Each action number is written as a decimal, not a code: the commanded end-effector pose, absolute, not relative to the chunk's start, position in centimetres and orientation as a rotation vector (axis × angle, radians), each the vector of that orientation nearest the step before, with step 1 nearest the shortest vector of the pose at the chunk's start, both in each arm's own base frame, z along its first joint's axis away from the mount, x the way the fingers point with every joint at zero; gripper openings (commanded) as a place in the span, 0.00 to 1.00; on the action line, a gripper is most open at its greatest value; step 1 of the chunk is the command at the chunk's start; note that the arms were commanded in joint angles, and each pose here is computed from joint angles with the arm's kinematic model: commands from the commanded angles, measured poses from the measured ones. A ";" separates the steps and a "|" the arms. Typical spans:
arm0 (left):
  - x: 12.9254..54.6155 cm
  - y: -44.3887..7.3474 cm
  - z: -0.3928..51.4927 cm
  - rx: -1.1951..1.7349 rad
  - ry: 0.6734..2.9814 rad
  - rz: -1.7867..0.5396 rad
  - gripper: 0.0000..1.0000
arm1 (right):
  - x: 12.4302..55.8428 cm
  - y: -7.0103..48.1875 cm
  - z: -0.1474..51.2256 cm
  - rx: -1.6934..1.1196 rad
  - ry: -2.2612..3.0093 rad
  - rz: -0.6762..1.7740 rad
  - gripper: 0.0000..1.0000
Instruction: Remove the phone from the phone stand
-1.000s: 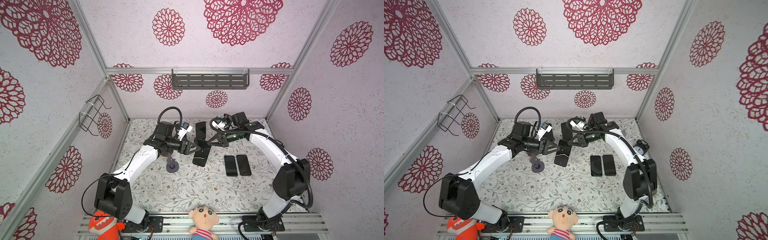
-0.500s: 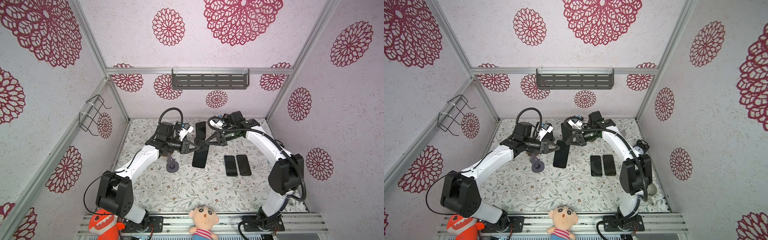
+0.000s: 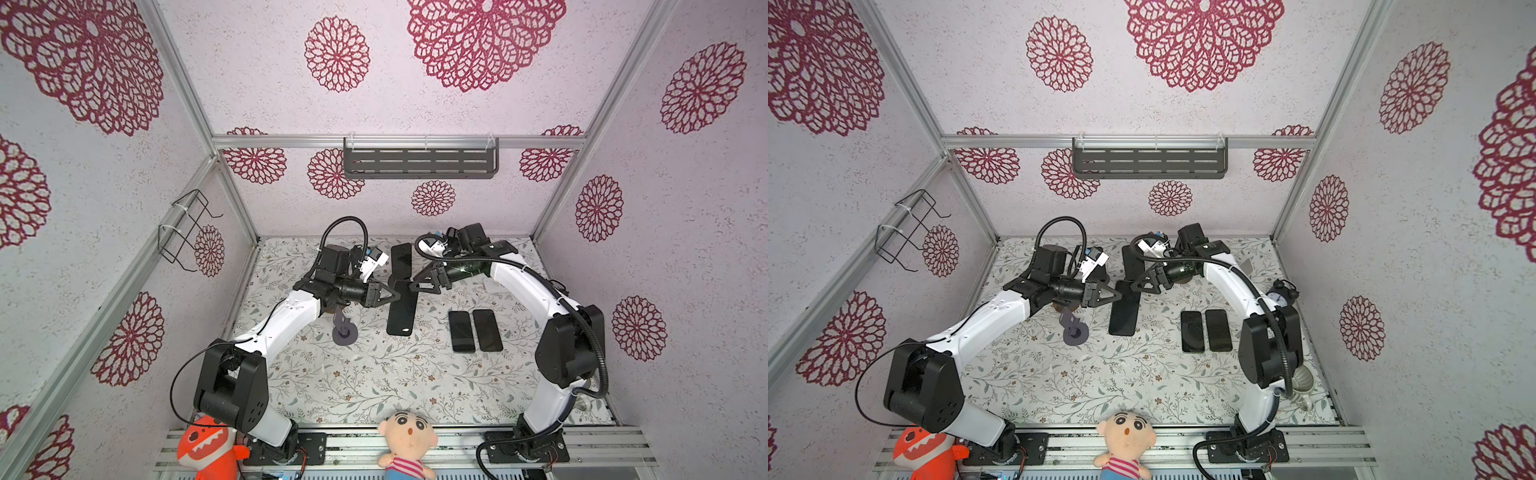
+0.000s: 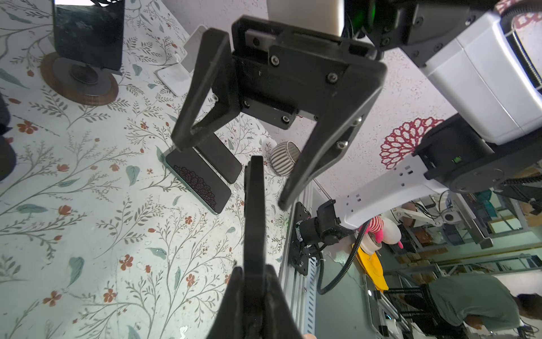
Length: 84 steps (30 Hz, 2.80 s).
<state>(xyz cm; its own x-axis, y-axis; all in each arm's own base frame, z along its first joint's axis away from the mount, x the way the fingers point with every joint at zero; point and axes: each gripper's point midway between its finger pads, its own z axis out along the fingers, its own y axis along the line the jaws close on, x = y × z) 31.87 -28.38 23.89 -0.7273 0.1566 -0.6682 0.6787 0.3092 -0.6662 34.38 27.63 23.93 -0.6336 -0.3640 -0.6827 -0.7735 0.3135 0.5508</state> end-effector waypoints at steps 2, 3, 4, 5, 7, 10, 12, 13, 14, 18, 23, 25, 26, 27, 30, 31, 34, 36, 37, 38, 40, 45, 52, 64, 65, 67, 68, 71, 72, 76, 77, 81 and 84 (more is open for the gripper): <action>34.0 -28.4 24.8 0.617 2.039 -1.358 0.00 | 37.5 23.8 26.1 -0.651 2.231 0.902 0.84; 34.5 -28.1 24.8 0.576 2.040 -1.335 0.00 | 37.4 23.4 26.0 -0.591 2.244 0.872 0.84; 35.1 -27.8 24.7 0.527 2.047 -1.302 0.00 | 37.5 22.7 26.0 -0.525 2.255 0.822 0.85; 35.9 -27.3 24.2 0.451 2.073 -1.258 0.00 | 37.4 22.3 25.8 -0.469 2.261 0.767 0.85; 36.8 -26.6 23.5 0.360 2.108 -1.200 0.00 | 36.9 22.3 25.5 -0.412 2.252 0.674 0.85; 37.5 -26.1 23.0 0.250 2.136 -1.136 0.00 | 35.4 23.9 25.4 -0.405 2.234 0.619 0.88; 37.6 -25.8 22.7 0.215 2.147 -1.094 0.00 | 34.3 25.4 25.4 -0.409 2.228 0.630 0.90; 37.6 -25.7 22.5 0.196 2.155 -1.070 0.00 | 33.8 26.2 25.4 -0.421 2.219 0.638 0.92; 37.6 -25.6 22.4 0.187 2.157 -1.054 0.00 | 33.3 27.0 25.4 -0.433 2.207 0.653 0.93; 37.4 -25.7 22.7 0.159 2.140 -1.074 0.00 | 31.6 29.7 24.7 -0.490 2.203 0.700 0.97; 37.2 -26.0 22.8 0.144 2.138 -1.115 0.00 | 31.3 31.9 23.2 -0.512 2.209 0.749 0.98; 37.2 -26.0 22.9 0.141 2.135 -1.119 0.00 | 31.3 32.6 22.3 -0.523 2.221 0.762 0.98; 37.2 -26.1 22.8 0.143 2.137 -1.122 0.00 | 31.4 33.0 21.9 -0.530 2.224 0.763 0.98; 37.2 -26.1 22.9 0.145 2.133 -1.124 0.00 | 31.4 33.3 21.5 -0.535 2.229 0.762 0.98; 37.1 -26.3 23.1 0.155 2.126 -1.142 0.00 | 31.8 33.6 20.6 -0.533 2.243 0.751 0.98; 37.0 -26.3 23.2 0.157 2.125 -1.144 0.00 | 32.0 33.7 20.5 -0.527 2.241 0.751 0.99; 36.9 -26.4 23.2 0.167 2.120 -1.160 0.00 | 32.3 34.1 20.3 -0.518 2.232 0.765 0.99; 36.9 -26.5 23.2 0.167 2.121 -1.161 0.00 | 32.5 34.4 20.2 -0.504 2.233 0.778 0.96; 36.9 -26.5 23.2 0.170 2.119 -1.161 0.00 | 32.6 34.4 20.1 -0.488 2.236 0.785 0.93; 36.9 -26.5 23.2 0.170 2.120 -1.160 0.00 | 32.7 34.5 20.0 -0.466 2.239 0.793 0.89; 36.9 -26.5 23.2 0.173 2.118 -1.158 0.00 | 32.8 34.5 19.8 -0.446 2.247 0.791 0.82; 36.9 -26.5 23.2 0.170 2.120 -1.159 0.00 | 32.8 34.3 19.4 -0.427 2.263 0.778 0.76; 36.7 -26.5 23.4 0.182 2.112 -1.161 0.00 | 33.0 34.2 18.7 -0.411 2.284 0.767 0.73; 36.7 -26.7 23.4 0.192 2.115 -1.175 0.26 | 33.0 33.5 18.5 -0.378 2.296 0.738 0.57; 36.7 -26.7 23.4 0.193 2.114 -1.174 0.29 | 32.9 33.4 18.6 -0.370 2.297 0.738 0.56; 36.6 -26.8 23.4 0.199 2.114 -1.182 0.36 | 32.8 33.1 18.6 -0.357 2.304 0.731 0.54; 36.6 -26.8 23.4 0.201 2.115 -1.188 0.37 | 32.7 32.9 18.5 -0.354 2.314 0.727 0.52; 36.6 -26.8 23.5 0.202 2.115 -1.187 0.38 | 32.4 32.3 18.2 -0.353 2.336 0.700 0.51; 36.6 -26.7 23.4 0.198 2.116 -1.180 0.38 | 32.2 31.9 18.0 -0.352 2.345 0.691 0.51; 36.6 -26.6 23.6 0.201 2.113 -1.166 0.38 | 32.0 29.0 17.4 -0.306 2.384 0.617 0.51; 36.6 -26.5 23.6 0.202 2.114 -1.160 0.38 | 32.2 27.9 17.4 -0.276 2.388 0.594 0.51; 36.8 -26.2 23.6 0.204 2.123 -1.120 0.38 | 33.0 23.1 16.5 -0.114 2.440 0.410 0.51; 36.7 -26.1 23.4 0.240 2.135 -1.078 0.40 | 33.3 21.2 15.4 -0.051 2.480 0.278 0.51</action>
